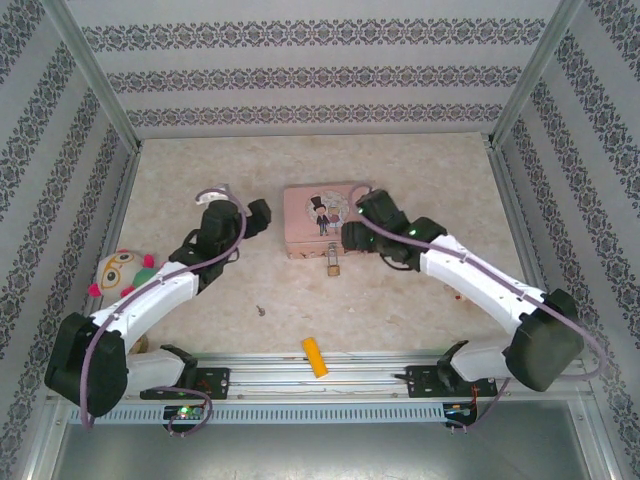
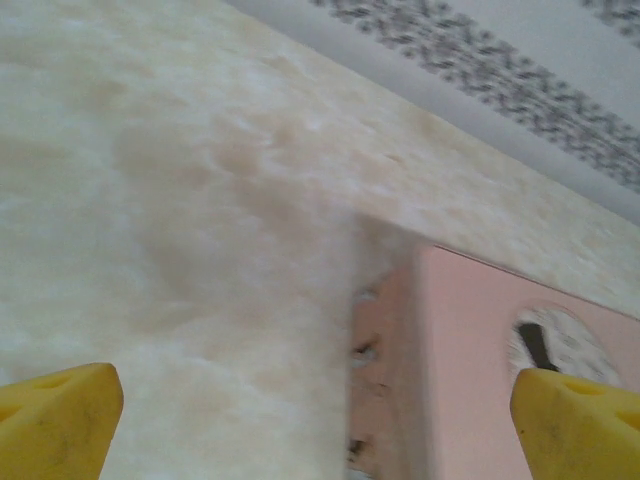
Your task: Unlock the padlock with the key
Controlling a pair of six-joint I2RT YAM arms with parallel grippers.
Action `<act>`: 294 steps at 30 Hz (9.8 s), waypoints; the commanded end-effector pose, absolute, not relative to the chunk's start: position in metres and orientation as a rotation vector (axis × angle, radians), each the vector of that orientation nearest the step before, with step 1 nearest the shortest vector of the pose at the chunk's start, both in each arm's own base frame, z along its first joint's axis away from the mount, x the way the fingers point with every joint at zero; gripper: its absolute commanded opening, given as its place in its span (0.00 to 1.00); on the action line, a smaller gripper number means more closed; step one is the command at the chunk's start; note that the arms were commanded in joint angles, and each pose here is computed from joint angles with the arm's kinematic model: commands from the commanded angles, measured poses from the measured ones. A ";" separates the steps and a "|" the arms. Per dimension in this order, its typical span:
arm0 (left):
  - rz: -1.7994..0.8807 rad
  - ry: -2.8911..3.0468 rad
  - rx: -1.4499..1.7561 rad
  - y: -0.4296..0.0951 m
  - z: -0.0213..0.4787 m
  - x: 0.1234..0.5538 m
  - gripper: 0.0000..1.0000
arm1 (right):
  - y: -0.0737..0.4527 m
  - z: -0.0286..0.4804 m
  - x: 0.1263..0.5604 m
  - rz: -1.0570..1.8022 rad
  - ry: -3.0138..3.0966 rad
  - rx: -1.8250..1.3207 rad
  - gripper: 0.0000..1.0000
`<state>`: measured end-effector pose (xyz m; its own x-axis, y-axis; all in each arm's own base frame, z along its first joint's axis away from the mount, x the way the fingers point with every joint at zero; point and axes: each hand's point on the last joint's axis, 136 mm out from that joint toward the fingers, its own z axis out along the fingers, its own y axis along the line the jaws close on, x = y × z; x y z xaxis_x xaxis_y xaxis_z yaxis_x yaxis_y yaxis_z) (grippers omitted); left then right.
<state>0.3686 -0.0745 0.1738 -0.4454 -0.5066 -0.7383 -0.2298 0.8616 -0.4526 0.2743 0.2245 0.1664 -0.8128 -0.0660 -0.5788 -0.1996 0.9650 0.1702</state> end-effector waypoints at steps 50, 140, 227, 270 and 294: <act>-0.096 1.915 -1.051 0.086 0.156 0.286 0.99 | 0.449 0.020 0.176 0.085 2.795 -0.895 0.21; -0.633 2.158 -0.526 -0.097 0.152 0.307 0.93 | 0.267 0.021 0.214 -0.007 2.694 -0.589 0.20; -1.311 2.158 0.130 -0.282 0.176 0.271 0.49 | 0.263 0.140 0.251 0.580 2.453 0.110 0.00; -1.413 2.147 0.141 -0.306 0.163 0.278 0.13 | 0.270 0.145 0.250 0.656 2.427 0.117 0.00; -1.134 2.088 0.439 -0.290 0.194 0.274 0.00 | 0.234 0.145 0.245 0.614 2.362 0.230 0.42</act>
